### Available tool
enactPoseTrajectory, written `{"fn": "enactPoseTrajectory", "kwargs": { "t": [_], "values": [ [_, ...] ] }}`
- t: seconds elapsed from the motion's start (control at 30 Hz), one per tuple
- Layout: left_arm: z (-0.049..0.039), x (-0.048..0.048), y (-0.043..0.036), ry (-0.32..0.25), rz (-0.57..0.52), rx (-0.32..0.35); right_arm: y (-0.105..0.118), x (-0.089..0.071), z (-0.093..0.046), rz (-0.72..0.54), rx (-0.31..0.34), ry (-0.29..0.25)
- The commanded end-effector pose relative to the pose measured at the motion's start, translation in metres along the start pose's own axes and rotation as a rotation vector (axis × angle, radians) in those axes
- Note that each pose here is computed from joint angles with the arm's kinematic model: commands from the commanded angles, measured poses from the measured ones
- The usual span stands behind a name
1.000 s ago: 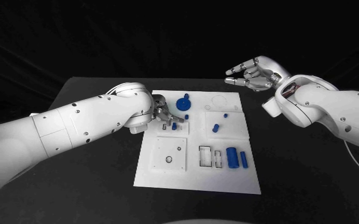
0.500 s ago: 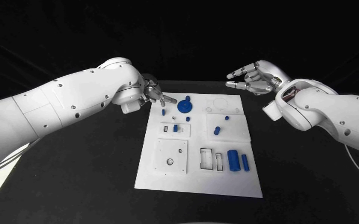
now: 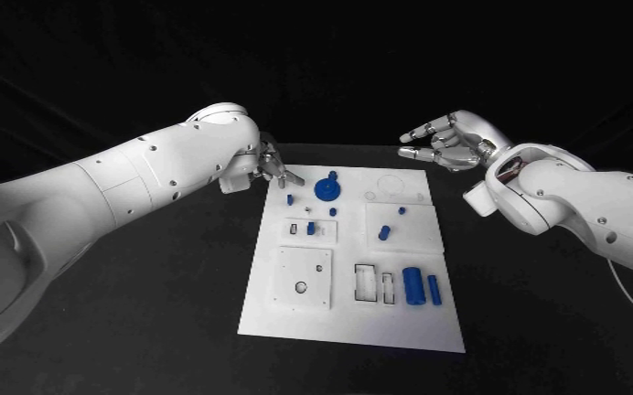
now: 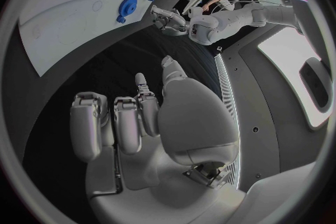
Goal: Assemble the parts on the task board
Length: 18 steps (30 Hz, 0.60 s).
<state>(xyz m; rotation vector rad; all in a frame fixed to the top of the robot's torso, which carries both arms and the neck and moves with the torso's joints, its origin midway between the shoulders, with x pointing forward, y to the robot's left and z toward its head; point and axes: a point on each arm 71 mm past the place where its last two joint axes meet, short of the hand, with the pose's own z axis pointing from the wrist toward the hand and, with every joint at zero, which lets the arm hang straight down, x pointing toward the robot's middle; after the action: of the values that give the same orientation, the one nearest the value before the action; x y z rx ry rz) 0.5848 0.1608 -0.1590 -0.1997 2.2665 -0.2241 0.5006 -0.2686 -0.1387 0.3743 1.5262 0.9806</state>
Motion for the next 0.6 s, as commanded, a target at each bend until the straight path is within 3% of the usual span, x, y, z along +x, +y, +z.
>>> {"fn": "enactPoseTrajectory", "kwargs": {
  "t": [0.03,0.27,0.6],
  "values": [
    [0.0042,0.0016,-0.0004,0.001,0.063,0.008,0.001,0.002,0.000,0.002,-0.012,0.017],
    [0.0087,0.0042,0.0002,0.008,0.071,0.002,0.001,0.003,0.001,0.003,-0.012,0.019],
    [0.0112,0.0128,-0.0006,0.083,0.086,0.001,0.000,0.003,0.001,0.003,-0.011,0.020]
  ]
}}
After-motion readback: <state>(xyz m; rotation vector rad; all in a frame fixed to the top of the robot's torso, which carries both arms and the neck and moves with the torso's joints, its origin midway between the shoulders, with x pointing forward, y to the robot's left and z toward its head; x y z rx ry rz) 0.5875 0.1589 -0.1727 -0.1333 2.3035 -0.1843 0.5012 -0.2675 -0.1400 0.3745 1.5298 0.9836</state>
